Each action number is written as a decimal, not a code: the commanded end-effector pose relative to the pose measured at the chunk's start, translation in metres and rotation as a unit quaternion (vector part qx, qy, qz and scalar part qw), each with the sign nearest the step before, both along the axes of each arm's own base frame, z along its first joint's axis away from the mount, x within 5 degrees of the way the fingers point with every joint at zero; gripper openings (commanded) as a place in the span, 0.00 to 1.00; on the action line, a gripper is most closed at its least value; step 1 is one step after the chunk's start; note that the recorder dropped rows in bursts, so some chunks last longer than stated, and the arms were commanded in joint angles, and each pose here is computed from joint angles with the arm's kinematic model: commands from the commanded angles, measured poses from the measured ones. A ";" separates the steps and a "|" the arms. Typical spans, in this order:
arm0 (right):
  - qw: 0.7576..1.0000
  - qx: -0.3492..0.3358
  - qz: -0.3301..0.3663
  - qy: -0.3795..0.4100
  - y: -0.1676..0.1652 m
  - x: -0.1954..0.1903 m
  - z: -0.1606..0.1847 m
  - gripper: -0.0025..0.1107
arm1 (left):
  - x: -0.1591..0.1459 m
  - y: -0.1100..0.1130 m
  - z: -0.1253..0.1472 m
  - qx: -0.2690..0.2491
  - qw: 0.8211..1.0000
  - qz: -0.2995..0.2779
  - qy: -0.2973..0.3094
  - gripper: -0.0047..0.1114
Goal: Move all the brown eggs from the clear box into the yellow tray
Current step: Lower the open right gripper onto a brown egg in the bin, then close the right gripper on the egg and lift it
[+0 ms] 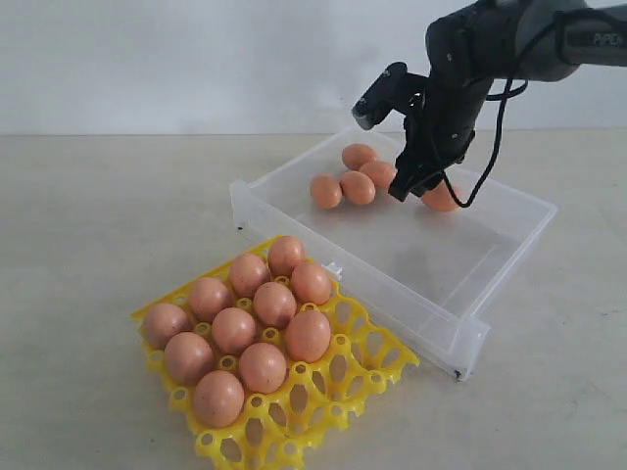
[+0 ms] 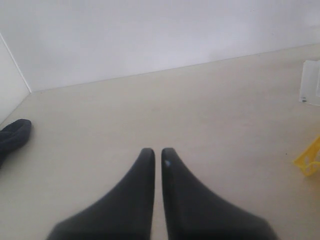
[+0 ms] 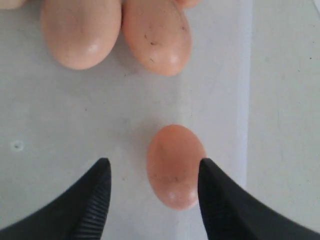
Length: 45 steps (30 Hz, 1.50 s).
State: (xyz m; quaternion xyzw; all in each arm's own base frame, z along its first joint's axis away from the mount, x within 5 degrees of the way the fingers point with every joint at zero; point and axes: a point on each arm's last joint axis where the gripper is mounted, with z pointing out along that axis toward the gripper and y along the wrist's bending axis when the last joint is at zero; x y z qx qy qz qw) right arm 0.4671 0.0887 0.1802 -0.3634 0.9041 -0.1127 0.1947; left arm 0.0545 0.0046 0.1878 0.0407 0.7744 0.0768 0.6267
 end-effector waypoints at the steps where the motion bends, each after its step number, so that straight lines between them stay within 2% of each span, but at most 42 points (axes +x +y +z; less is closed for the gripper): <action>1: 1.000 -0.011 0.001 -0.008 -0.005 0.005 -0.009 0.43 | 0.000 0.000 -0.001 -0.001 1.000 0.001 0.000 0.08; 5: 0.999 -0.032 0.010 -0.008 -0.007 0.009 -0.023 0.43 | 0.000 0.000 -0.001 -0.001 1.000 0.001 0.000 0.08; 11: 0.999 -0.030 -0.012 0.011 -0.007 0.012 -0.050 0.43 | 0.000 0.000 -0.001 -0.001 1.000 0.001 0.000 0.08; 16: 0.999 -0.023 -0.028 0.012 -0.007 0.012 -0.054 0.42 | 0.000 0.000 -0.001 -0.001 1.000 0.001 0.000 0.08; 18: 0.999 -0.020 -0.033 0.010 -0.007 0.012 -0.054 0.38 | 0.000 0.000 -0.001 -0.001 1.000 0.001 0.000 0.08; 23: 0.998 -0.014 -0.063 0.021 -0.008 0.010 -0.055 0.02 | 0.000 0.000 -0.001 -0.001 1.000 0.001 0.000 0.08; 28: 0.997 -0.007 -0.077 0.021 -0.009 0.007 -0.044 0.02 | 0.000 0.000 -0.001 -0.001 1.000 0.001 0.000 0.08; 34: 0.993 0.061 -0.096 -0.033 -0.002 0.005 0.005 0.02 | 0.000 0.000 -0.001 -0.001 1.000 0.001 0.000 0.08; 37: 0.982 0.136 -0.117 -0.056 0.005 -0.001 0.036 0.02 | 0.000 0.000 -0.001 -0.001 1.000 0.001 0.000 0.08; 42: 0.930 0.323 -0.159 -0.073 0.025 -0.019 0.070 0.02 | 0.000 0.000 -0.001 -0.001 1.000 0.001 0.000 0.08; 45: 0.907 0.377 -0.157 -0.108 0.025 -0.042 0.074 0.02 | 0.000 0.000 -0.001 -0.001 1.000 0.001 0.000 0.08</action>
